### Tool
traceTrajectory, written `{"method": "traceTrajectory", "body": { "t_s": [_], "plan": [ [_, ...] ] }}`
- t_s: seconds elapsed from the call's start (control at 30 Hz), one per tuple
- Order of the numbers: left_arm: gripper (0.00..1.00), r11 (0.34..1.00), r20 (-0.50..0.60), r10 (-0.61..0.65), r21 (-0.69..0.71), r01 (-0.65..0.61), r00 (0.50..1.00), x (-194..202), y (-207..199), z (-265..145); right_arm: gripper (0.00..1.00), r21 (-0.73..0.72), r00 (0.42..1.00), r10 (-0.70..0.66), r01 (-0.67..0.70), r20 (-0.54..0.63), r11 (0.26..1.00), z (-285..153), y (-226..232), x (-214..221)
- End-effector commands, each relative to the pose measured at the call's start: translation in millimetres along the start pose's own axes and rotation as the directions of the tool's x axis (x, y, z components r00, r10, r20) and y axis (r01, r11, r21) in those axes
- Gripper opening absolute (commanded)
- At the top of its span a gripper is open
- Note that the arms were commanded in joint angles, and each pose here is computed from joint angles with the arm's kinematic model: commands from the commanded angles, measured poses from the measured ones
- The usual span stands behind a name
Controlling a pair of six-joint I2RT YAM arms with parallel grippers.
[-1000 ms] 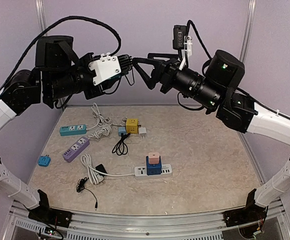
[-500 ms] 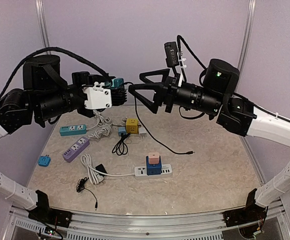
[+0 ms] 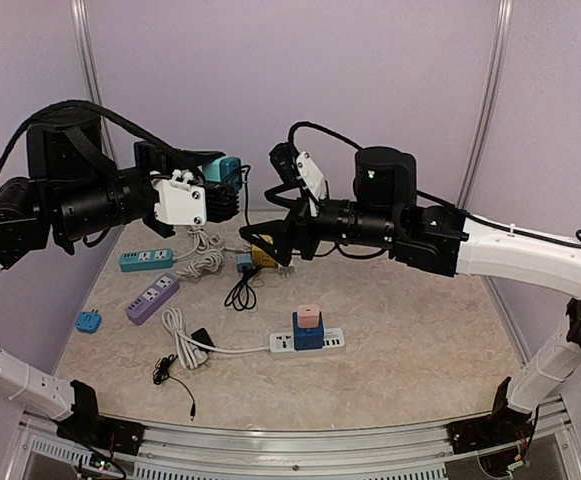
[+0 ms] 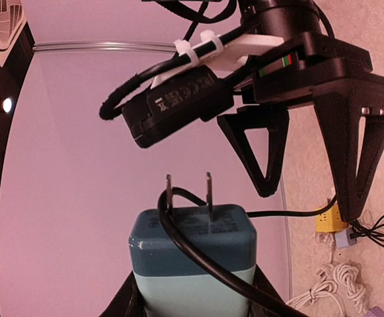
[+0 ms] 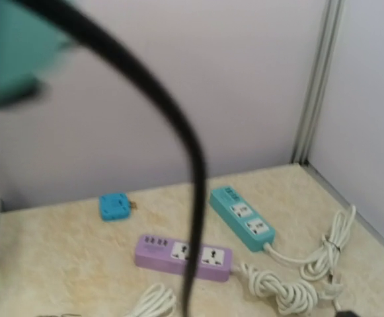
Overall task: Insert the plug
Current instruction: Adjust the plug.
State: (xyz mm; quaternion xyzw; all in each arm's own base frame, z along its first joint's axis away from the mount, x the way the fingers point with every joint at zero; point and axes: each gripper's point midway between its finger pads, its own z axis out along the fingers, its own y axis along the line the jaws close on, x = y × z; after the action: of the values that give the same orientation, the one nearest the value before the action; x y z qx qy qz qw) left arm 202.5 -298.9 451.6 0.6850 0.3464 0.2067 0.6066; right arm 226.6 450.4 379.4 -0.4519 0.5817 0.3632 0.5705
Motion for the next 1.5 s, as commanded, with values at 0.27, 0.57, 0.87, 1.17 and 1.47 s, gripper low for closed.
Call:
{"method": "traceTrajectory", "body": {
  "t_s": [0.27, 0.57, 0.87, 1.17, 1.47],
  "plan": [
    [0.0, 0.997, -0.017, -0.058, -0.047, 0.057, 0.998, 4.6, 12.1, -6.7, 0.0, 0.115, 0.994, 0.081, -0.089, 0.067, 0.989, 18.0, -32.2, -20.8],
    [0.0, 0.979, -0.367, -0.165, -0.17, 0.109, 0.915, 104.1, 12.2, 21.3, 0.0, -0.062, 0.98, -0.141, 0.151, 0.144, 0.987, -42.7, 50.1, -74.0],
    [0.0, 0.941, -0.235, -0.247, -0.29, 0.175, 0.94, 78.9, 59.3, -0.8, 1.0, 0.018, 0.937, 0.141, -0.143, -0.321, 0.99, -49.8, 22.1, 60.7],
    [0.0, 0.955, -0.175, -0.173, -0.271, 0.121, 0.969, 62.9, 44.1, -12.4, 1.0, -0.256, 0.995, 0.062, -0.081, -0.08, 0.963, -87.6, 62.0, -11.1],
    [0.0, 0.961, -0.09, -0.212, -0.199, 0.191, 0.973, 37.9, 35.2, -11.9, 0.79, 0.064, 0.946, 0.232, -0.252, 0.227, 0.966, -60.1, -12.0, -104.2]
  ]
}}
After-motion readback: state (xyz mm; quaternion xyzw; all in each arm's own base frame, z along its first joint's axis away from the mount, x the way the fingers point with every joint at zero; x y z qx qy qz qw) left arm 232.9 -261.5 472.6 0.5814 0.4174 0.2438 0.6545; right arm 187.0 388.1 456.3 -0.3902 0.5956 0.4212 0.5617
